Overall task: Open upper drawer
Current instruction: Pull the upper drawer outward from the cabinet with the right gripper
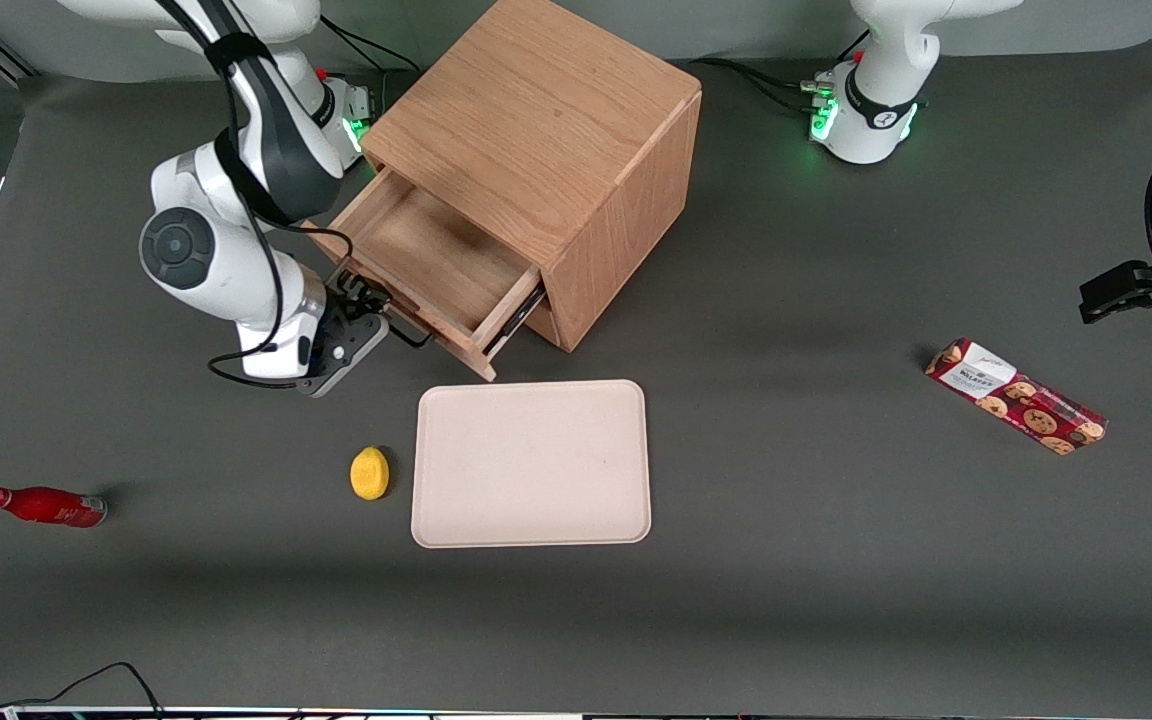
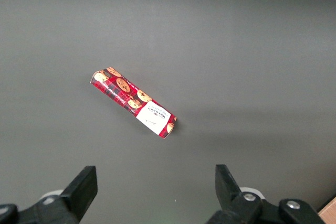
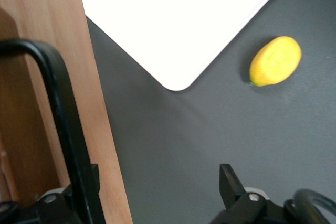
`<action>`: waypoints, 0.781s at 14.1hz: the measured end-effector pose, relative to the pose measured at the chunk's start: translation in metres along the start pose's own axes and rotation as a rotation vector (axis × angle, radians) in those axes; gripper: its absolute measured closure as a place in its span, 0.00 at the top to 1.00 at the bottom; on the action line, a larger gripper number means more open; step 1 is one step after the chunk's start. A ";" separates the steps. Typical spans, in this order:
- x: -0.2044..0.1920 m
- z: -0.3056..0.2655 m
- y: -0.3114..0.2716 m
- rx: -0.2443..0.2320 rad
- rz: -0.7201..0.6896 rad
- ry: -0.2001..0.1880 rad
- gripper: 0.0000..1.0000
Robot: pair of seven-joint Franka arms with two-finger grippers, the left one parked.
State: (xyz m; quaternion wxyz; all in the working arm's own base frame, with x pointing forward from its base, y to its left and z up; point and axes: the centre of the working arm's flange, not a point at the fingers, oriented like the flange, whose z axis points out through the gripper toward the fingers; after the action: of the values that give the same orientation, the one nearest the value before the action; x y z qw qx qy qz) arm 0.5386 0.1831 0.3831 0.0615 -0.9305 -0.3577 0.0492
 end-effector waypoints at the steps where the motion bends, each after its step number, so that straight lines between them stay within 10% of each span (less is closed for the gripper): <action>1: -0.002 -0.001 0.007 -0.002 0.006 0.004 1.00; 11: -0.013 -0.012 0.053 -0.027 0.047 0.032 1.00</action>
State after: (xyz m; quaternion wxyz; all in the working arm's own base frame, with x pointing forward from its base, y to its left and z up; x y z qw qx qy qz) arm 0.5657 0.1341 0.3871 0.0537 -0.9400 -0.3356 0.0309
